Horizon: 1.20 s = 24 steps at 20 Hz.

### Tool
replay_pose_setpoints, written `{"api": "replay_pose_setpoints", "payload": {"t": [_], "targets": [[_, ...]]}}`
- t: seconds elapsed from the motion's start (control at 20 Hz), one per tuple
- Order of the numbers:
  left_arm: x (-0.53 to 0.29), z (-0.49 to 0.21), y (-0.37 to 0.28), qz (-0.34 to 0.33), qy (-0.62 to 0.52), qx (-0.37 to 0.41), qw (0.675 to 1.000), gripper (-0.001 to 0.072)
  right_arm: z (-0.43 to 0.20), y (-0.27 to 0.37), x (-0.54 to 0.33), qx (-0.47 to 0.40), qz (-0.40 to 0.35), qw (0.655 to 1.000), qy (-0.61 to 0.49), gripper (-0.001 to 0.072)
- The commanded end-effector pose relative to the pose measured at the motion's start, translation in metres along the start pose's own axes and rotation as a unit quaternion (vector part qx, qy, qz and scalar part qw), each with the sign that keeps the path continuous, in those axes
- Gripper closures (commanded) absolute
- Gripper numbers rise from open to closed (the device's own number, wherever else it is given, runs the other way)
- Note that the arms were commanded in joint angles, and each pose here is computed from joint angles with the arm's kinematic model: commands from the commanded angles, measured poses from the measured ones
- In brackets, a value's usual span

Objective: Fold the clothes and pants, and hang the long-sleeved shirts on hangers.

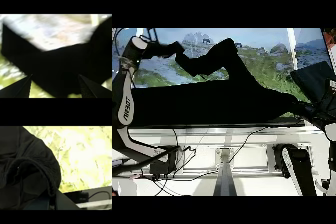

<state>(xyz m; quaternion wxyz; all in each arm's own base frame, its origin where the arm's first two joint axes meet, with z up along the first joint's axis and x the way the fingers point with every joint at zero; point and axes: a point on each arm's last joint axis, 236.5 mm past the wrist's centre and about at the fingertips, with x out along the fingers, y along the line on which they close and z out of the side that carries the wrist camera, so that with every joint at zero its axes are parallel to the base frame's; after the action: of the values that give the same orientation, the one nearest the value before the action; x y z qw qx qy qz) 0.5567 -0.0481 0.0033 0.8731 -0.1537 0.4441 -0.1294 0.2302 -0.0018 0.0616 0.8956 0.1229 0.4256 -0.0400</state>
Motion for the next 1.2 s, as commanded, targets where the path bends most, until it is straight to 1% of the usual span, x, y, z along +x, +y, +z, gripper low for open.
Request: {"api": "replay_pose_setpoints", "payload": {"t": [0.0,0.15,0.3,0.5,0.65,0.7,0.75,0.85,0.9,0.95,1.0,1.1,1.15], "targets": [[0.016,-0.031,0.051,0.032,0.05,-0.074,0.996,0.0073,0.004,0.0,0.0,0.0,0.0,1.0,-0.008,0.0691],[0.047,-0.047,0.06,0.028,0.062,-0.097,0.993,0.0071,0.003,0.0,0.0,0.0,0.0,1.0,-0.006,0.0691],[0.069,-0.031,0.062,0.016,0.011,-0.141,0.99,0.0071,0.003,0.0,0.0,0.001,0.0,1.0,-0.006,0.0692],[0.078,-0.008,0.069,0.035,-0.045,-0.131,0.99,0.0074,0.002,-0.002,0.002,0.001,-0.003,1.0,-0.002,0.0691],[0.091,-0.018,0.068,0.036,-0.036,-0.121,0.991,0.0075,-0.015,-0.011,0.02,-0.001,-0.019,0.999,0.035,0.0691],[0.096,-0.02,0.067,0.035,-0.033,-0.12,0.992,0.0088,-0.024,-0.014,0.028,0.001,-0.022,0.998,0.053,0.0691],[0.1,-0.021,0.066,0.035,-0.033,-0.118,0.992,0.0167,-0.033,-0.016,0.036,0.003,-0.025,0.997,0.073,0.0691],[0.102,-0.014,0.061,0.035,-0.043,-0.103,0.993,0.0294,-0.046,-0.019,0.047,0.006,-0.03,0.994,0.104,0.0691],[0.101,-0.008,0.056,0.033,-0.047,-0.07,0.996,0.0447,-0.048,-0.02,0.051,0.007,-0.032,0.993,0.112,0.0691],[0.096,0.001,0.051,0.03,-0.053,-0.037,0.997,0.0629,-0.047,-0.02,0.053,0.008,-0.032,0.993,0.113,0.0691],[0.087,0.012,0.044,0.025,-0.058,-0.01,0.998,0.07,-0.044,-0.02,0.056,0.008,-0.032,0.994,0.107,0.0691],[0.059,0.035,0.034,0.029,-0.066,0.035,0.997,0.0701,-0.029,-0.02,0.059,0.006,-0.03,0.997,0.075,0.0691],[0.038,0.047,0.033,0.044,-0.067,0.07,0.994,0.0701,-0.023,-0.019,0.059,0.006,-0.029,0.998,0.062,0.0691]]}}
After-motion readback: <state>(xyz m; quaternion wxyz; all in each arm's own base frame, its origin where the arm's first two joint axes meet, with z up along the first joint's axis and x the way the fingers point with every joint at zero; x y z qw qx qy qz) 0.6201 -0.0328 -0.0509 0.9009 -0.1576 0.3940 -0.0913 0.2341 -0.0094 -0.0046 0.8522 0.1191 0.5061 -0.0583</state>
